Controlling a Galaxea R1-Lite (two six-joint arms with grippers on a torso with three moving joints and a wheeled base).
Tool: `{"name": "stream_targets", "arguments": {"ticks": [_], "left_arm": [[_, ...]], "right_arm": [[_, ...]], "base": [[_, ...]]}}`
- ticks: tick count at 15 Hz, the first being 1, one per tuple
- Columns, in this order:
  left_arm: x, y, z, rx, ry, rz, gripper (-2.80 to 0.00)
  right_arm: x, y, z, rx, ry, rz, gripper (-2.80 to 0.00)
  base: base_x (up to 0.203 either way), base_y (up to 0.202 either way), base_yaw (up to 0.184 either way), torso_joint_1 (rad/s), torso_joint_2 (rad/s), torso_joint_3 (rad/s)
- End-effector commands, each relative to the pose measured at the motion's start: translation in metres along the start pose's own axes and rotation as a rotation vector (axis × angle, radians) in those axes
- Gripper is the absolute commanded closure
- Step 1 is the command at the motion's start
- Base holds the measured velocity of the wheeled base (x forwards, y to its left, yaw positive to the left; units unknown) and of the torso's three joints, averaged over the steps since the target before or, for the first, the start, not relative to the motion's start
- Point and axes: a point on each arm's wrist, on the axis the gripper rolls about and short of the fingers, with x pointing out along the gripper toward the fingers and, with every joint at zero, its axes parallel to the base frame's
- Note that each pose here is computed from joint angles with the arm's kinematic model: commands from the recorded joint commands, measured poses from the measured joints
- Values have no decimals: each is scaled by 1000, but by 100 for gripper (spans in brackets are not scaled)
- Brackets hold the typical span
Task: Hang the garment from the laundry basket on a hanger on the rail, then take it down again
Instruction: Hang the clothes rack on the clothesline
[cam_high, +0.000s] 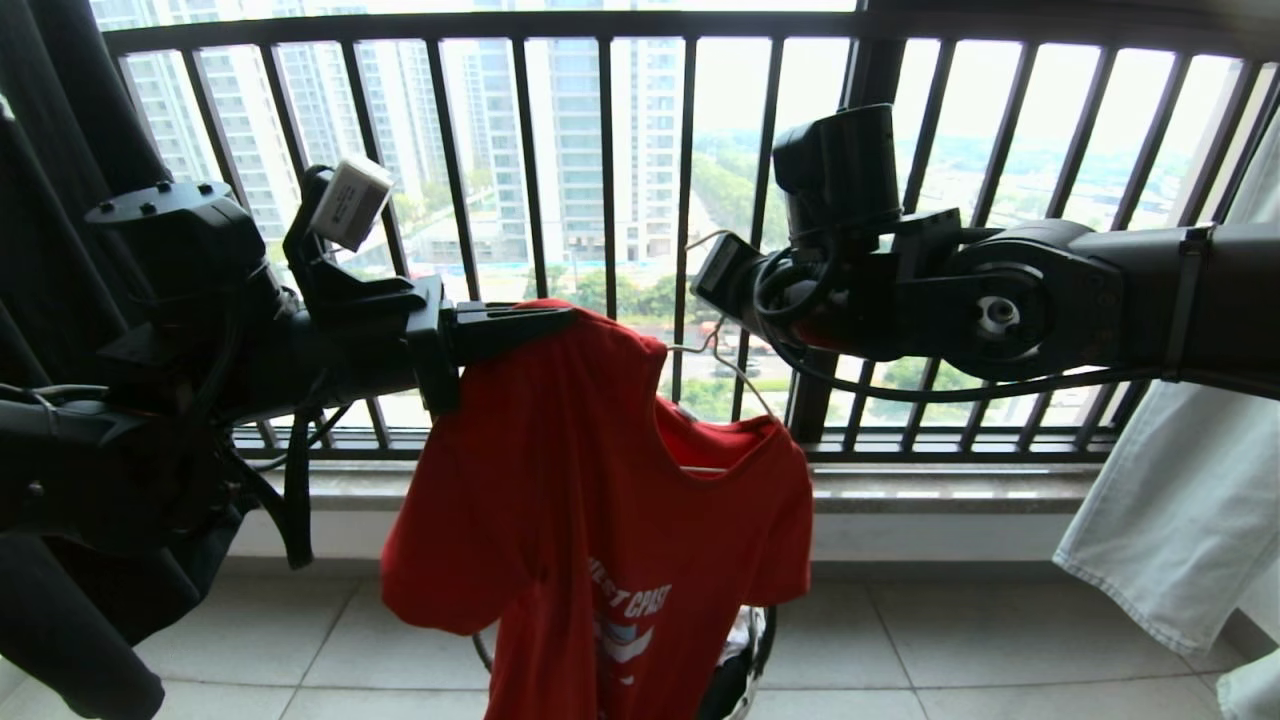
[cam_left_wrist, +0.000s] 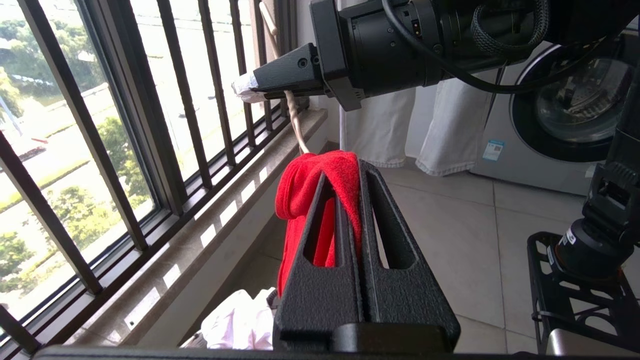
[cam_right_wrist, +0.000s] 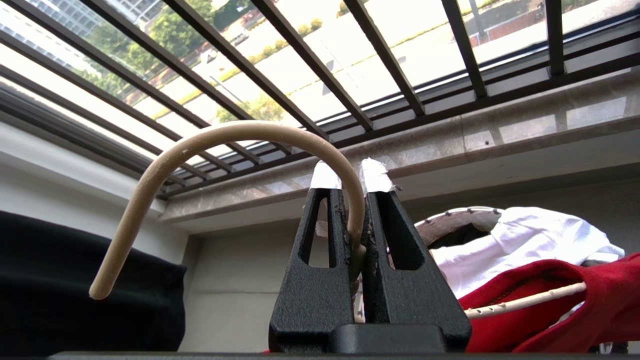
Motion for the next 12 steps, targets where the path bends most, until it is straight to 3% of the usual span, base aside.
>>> {"name": "stream_targets", "arguments": {"ticks": [1,7,12], "left_arm": [[3,5,-3,-5,0,11,0],[1,9,-1,6,-8,37,0],[-17,10,13,50,-29,84,0]], "right_arm": [[-9,2,7,11,-16,13,0],[-10,2,8,10,-16,13,0],[5,-7,4,-14,-9,-22,0]], "base": [[0,0,0,0,0,0],[0,0,0,0,0,0],[0,0,0,0,0,0]]}}
